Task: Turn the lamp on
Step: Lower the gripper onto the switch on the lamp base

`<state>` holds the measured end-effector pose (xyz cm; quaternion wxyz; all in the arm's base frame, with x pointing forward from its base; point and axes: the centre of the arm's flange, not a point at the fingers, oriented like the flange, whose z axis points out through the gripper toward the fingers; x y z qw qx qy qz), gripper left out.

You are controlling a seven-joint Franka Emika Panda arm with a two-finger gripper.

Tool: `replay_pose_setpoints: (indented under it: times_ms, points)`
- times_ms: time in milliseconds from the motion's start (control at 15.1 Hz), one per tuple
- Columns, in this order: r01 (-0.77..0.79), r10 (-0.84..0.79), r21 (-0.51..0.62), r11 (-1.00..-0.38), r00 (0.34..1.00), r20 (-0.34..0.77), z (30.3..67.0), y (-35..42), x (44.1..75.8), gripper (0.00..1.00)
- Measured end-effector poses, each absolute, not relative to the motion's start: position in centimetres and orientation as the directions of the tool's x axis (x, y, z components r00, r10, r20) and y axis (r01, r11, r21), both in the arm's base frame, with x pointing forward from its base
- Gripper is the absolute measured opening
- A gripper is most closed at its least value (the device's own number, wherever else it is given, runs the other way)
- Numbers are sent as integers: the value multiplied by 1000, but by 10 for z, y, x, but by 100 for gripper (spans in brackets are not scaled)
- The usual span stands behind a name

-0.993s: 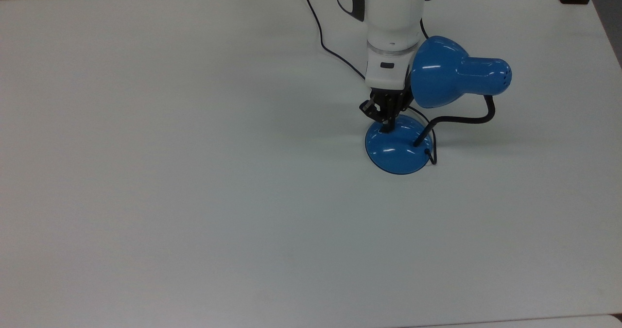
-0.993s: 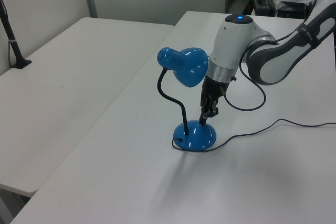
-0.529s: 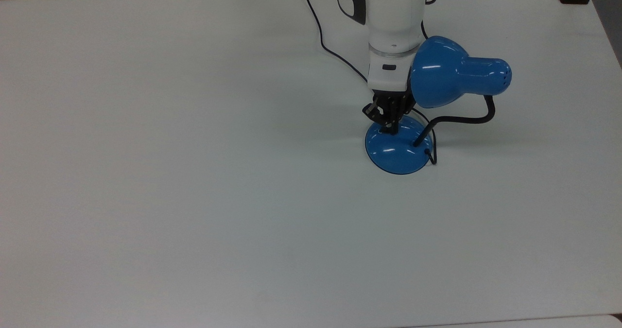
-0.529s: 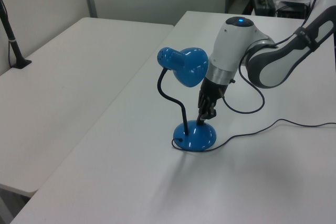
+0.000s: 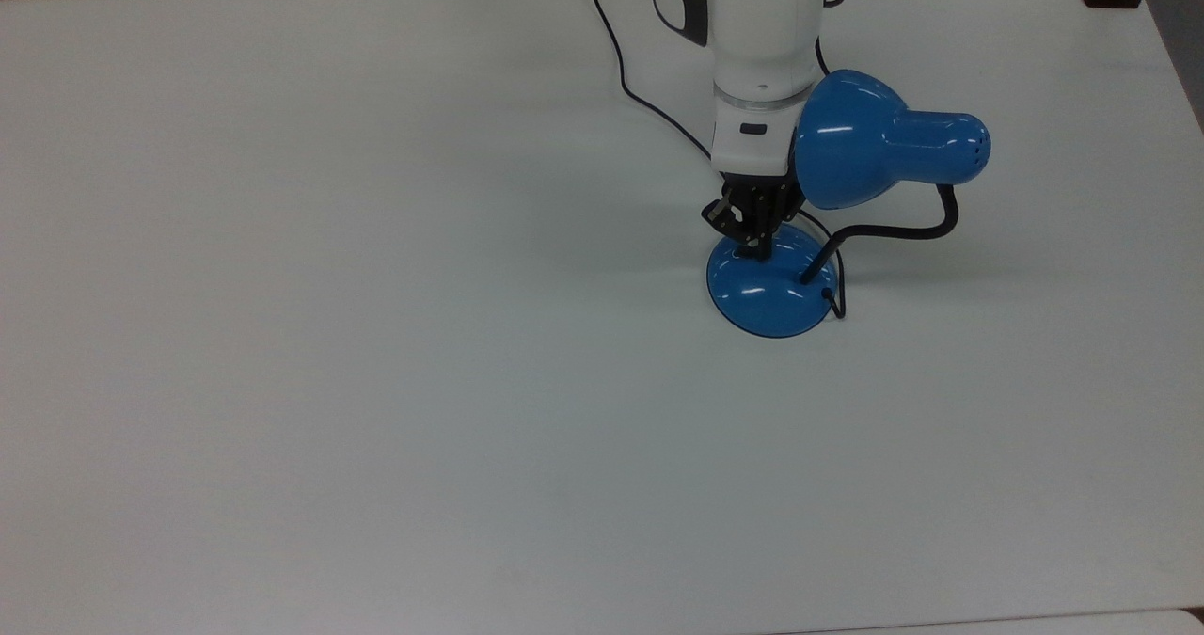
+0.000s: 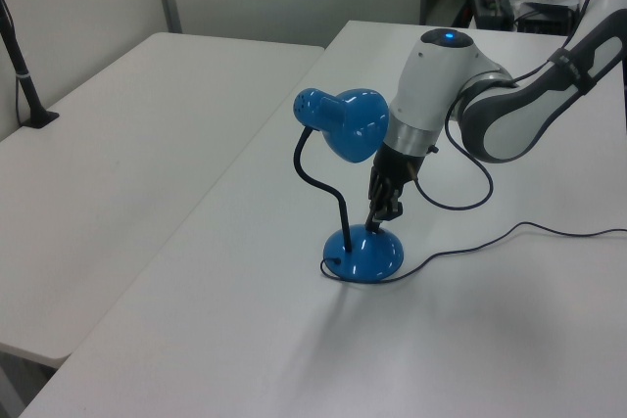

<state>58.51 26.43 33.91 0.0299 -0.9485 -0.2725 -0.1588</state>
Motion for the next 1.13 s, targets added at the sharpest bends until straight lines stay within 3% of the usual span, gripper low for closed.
replay_pose_setpoints:
  times_ms: [1125]
  points:
    - [527, 513, 27, -849, 812, 280, 338, 262, 582, 1]
